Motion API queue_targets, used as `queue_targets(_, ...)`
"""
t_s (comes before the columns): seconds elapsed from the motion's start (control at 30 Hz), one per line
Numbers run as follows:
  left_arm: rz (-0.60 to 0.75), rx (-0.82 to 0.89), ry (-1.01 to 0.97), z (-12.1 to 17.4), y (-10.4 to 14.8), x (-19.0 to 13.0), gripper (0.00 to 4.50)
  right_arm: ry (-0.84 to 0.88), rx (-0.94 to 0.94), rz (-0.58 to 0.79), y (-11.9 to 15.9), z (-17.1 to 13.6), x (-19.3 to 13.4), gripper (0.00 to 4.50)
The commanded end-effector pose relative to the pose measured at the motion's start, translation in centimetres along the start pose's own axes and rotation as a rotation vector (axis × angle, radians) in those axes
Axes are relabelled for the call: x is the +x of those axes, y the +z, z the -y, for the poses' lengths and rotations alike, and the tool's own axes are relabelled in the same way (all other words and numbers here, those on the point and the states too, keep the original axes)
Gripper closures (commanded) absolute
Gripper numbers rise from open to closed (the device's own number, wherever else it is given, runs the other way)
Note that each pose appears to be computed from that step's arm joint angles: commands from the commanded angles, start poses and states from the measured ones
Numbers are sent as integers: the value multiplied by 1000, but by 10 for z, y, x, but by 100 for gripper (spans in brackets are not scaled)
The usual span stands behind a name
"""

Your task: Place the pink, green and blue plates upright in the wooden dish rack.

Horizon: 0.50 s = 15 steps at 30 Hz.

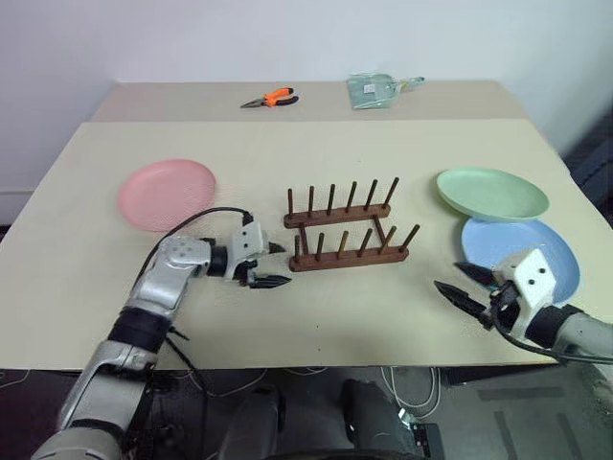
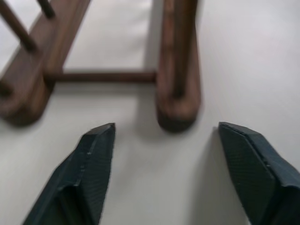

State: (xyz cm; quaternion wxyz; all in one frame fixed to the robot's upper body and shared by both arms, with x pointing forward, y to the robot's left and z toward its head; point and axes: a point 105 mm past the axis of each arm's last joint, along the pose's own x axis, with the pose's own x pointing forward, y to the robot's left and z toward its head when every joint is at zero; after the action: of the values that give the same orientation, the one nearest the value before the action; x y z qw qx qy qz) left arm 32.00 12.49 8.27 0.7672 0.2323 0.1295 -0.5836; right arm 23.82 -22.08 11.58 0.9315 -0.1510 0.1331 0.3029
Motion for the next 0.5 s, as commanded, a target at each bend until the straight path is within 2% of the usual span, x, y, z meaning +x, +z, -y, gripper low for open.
queue_targets(0.03,-26,-89,-104,32,-4,-11,277,65,-40,-10,-3,-17,16,379)
queue_targets(0.07,-17,-104,-124,40,-1,-10,324,75,-36,-12,-5,-21,20,429)
queue_targets(0.1,-5,-119,-124,47,2,-6,383,72,-37,-22,-8,-23,26,450)
queue_targets(0.13,2,-133,-110,50,3,-2,427,67,-40,-34,-11,-24,32,450)
queue_targets(0.17,8,-147,-85,52,4,4,446,67,-46,-43,-13,-27,39,450)
queue_targets(0.3,14,-122,92,42,4,24,446,7,-82,-49,-14,-25,63,450)
queue_targets(0.5,-28,-207,464,-16,-9,41,446,-226,-24,-43,-13,10,99,450)
